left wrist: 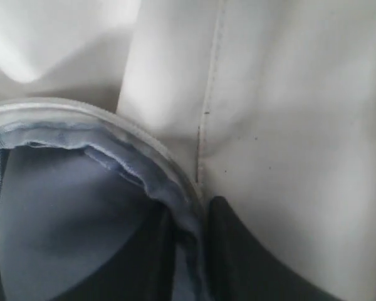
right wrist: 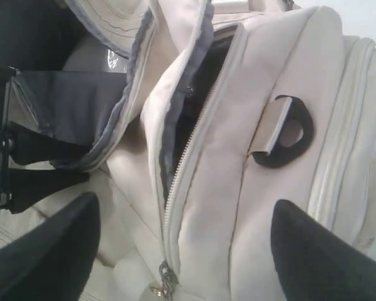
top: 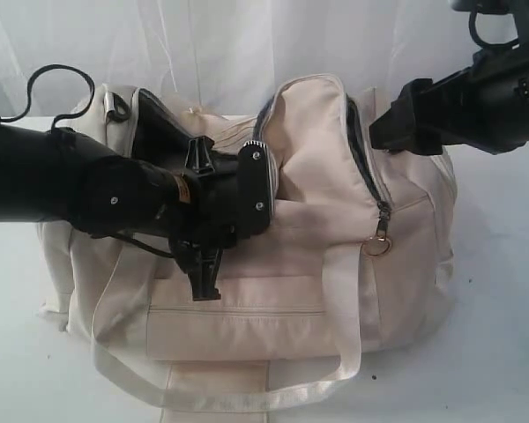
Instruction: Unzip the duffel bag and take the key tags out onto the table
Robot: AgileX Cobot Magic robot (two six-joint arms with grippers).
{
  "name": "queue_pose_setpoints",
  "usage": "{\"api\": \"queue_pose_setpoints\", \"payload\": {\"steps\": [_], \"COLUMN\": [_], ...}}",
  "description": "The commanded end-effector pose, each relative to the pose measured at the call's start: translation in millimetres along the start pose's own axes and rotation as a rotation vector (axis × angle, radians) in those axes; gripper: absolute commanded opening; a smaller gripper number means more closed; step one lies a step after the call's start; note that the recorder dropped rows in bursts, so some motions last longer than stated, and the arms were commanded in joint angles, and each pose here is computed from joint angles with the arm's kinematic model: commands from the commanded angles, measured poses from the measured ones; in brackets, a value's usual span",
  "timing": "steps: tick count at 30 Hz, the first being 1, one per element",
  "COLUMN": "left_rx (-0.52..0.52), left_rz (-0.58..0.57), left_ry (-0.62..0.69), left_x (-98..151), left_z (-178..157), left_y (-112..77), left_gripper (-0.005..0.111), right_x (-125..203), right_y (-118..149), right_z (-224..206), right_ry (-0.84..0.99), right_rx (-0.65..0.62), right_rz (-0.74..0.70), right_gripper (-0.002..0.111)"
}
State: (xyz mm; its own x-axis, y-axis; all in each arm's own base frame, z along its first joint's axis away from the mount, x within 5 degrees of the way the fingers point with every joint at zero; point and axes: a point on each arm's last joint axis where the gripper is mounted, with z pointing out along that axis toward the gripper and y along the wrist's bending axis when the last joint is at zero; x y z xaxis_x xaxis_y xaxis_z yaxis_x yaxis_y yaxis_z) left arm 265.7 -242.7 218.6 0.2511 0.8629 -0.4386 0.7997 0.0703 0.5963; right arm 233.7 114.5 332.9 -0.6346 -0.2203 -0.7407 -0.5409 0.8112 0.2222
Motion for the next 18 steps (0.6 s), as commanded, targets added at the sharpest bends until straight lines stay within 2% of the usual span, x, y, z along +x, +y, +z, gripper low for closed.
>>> {"api": "queue_pose_setpoints", "payload": {"steps": [1,10,18], "left_rx": [0.013,0.004,0.167], "left_rz": [-0.017,-0.011,-0.064], "left_ry": [0.006,-0.001,0.065], "left_x": [0,-9,-7], "left_z": [-8,-60,-120], "left_y": [-0.7,10.3,-2.4], "left_gripper": [0.000,0.000,0.000], "right_x": [-1,0,-4], "right_y": [1,1,3], "right_z": [0,0,-4], "right_ry": [-0.005,0.008,0.009], "right_rx": [-0.004,-0.010,-0.021], "right_rz": [-0.010,-0.010,-0.018], "right_gripper": [0.070,0.070,0.070]}}
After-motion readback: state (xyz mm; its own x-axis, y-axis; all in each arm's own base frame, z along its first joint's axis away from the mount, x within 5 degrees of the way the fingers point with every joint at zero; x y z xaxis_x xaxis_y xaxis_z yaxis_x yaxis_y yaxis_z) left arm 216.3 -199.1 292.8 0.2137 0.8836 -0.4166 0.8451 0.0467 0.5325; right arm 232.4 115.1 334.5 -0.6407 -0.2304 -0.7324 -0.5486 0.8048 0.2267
